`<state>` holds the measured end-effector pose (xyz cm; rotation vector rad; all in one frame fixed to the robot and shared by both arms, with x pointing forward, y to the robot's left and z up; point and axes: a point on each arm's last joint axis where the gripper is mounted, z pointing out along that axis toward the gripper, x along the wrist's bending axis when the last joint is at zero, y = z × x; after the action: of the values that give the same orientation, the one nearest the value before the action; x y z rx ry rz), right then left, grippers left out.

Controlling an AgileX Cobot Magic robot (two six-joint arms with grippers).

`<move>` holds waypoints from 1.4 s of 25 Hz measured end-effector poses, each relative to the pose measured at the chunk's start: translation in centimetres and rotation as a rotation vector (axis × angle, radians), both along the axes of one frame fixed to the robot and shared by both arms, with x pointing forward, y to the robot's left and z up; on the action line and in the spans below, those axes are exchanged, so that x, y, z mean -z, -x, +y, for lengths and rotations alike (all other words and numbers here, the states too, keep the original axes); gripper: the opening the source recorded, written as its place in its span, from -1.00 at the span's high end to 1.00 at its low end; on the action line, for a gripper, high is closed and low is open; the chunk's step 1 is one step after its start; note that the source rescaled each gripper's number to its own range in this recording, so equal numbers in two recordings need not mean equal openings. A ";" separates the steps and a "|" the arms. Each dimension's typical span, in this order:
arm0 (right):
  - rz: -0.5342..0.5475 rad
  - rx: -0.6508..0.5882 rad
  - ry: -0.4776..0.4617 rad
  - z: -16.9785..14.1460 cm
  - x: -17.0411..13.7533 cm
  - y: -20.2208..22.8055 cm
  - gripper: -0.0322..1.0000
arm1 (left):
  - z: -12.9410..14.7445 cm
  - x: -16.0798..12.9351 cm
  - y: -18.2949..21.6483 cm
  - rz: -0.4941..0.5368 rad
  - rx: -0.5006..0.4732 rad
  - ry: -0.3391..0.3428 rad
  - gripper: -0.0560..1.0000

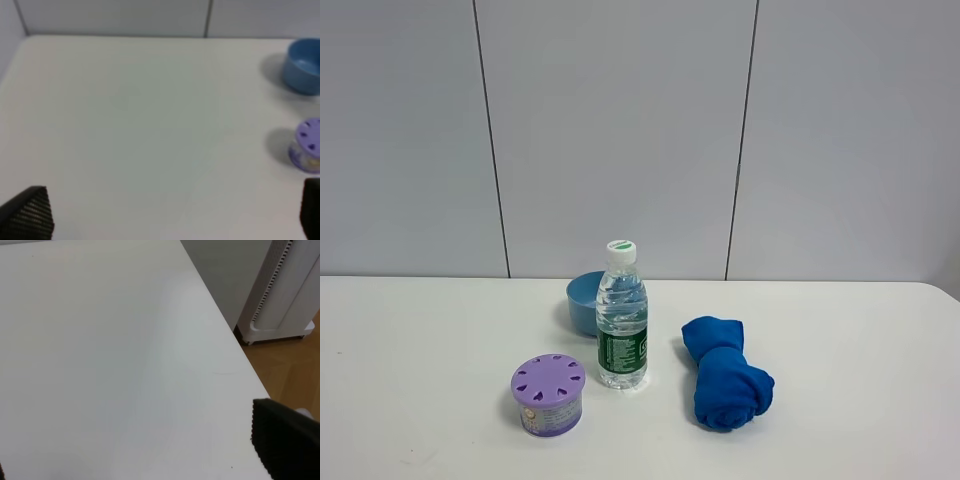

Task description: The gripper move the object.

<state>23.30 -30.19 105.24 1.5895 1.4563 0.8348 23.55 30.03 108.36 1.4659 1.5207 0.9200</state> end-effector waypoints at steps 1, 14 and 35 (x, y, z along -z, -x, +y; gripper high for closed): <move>0.000 0.000 0.000 0.0 0.0 0.0 -1.00 | -0.1 0.4 0.0 0.006 0.005 0.007 -1.00; 0.000 0.000 0.000 0.0 0.0 0.0 -1.00 | 0.4 2.8 0.4 0.037 -0.004 -0.083 -1.00; 0.000 0.000 0.000 0.0 0.0 0.0 -1.00 | 0.5 2.9 0.3 0.040 -0.011 -0.105 -1.00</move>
<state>23.30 -30.19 105.24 1.5895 1.4563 0.8348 23.22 30.52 105.50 1.5601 1.5305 0.9950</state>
